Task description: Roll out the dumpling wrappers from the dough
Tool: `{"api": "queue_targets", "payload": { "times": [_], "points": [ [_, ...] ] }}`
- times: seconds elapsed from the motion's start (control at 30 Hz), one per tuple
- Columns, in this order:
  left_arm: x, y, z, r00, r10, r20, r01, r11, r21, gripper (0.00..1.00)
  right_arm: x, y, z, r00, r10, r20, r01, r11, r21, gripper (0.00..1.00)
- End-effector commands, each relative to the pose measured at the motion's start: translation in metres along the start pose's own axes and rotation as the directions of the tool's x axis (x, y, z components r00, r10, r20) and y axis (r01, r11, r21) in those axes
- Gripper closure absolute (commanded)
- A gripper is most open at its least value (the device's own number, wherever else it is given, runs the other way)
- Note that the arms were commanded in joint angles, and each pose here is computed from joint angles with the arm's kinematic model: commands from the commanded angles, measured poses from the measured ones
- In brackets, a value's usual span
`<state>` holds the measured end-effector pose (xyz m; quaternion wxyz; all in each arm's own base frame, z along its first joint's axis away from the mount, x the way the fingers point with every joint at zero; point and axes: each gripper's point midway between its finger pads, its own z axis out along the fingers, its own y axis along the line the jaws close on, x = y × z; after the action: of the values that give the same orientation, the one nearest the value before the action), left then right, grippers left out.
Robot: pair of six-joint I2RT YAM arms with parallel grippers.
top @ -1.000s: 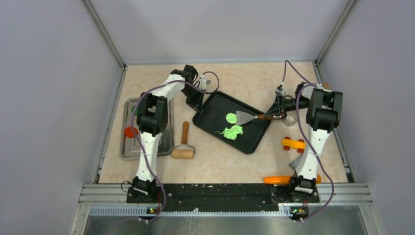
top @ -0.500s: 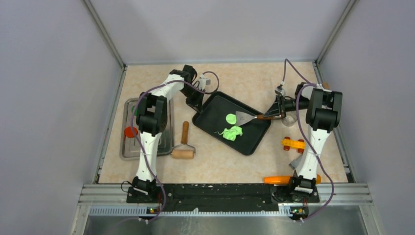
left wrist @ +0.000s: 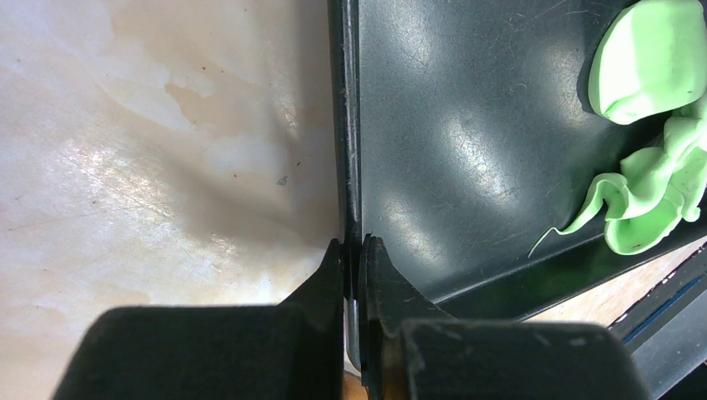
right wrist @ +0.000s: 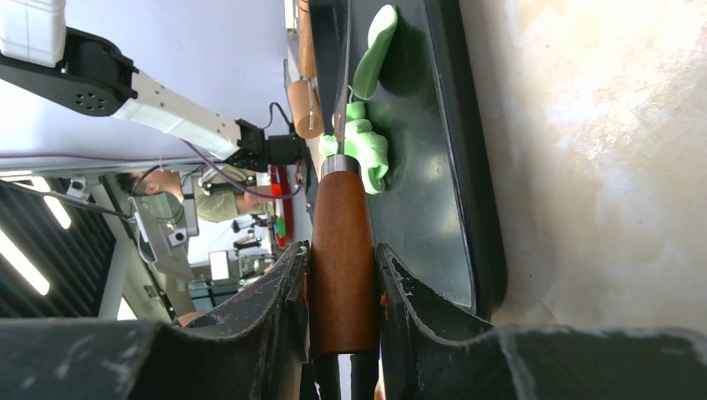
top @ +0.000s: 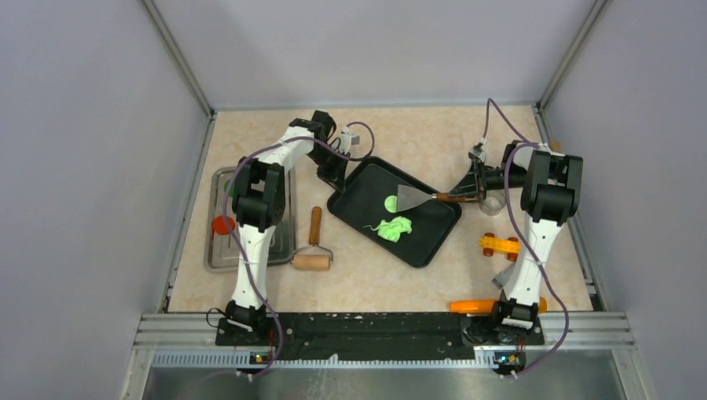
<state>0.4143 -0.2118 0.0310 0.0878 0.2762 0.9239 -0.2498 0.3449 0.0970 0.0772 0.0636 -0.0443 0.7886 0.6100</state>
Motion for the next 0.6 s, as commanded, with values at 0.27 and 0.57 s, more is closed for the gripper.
{"api": "queue_targets", "payload": {
  "times": [0.27,0.57],
  "points": [
    [-0.001,0.003,0.003,0.999,0.047,0.002,-0.047,0.999,0.0,1.0,-0.021,0.04,-0.032,0.982,-0.172,0.079,0.158,0.975,0.158,1.0],
    [-0.001,0.001,0.003,0.999,0.046,0.002,-0.046,0.999,0.008,1.0,-0.008,0.009,-0.032,0.995,-0.09,0.033,0.08,0.969,0.235,1.0]
  ]
}}
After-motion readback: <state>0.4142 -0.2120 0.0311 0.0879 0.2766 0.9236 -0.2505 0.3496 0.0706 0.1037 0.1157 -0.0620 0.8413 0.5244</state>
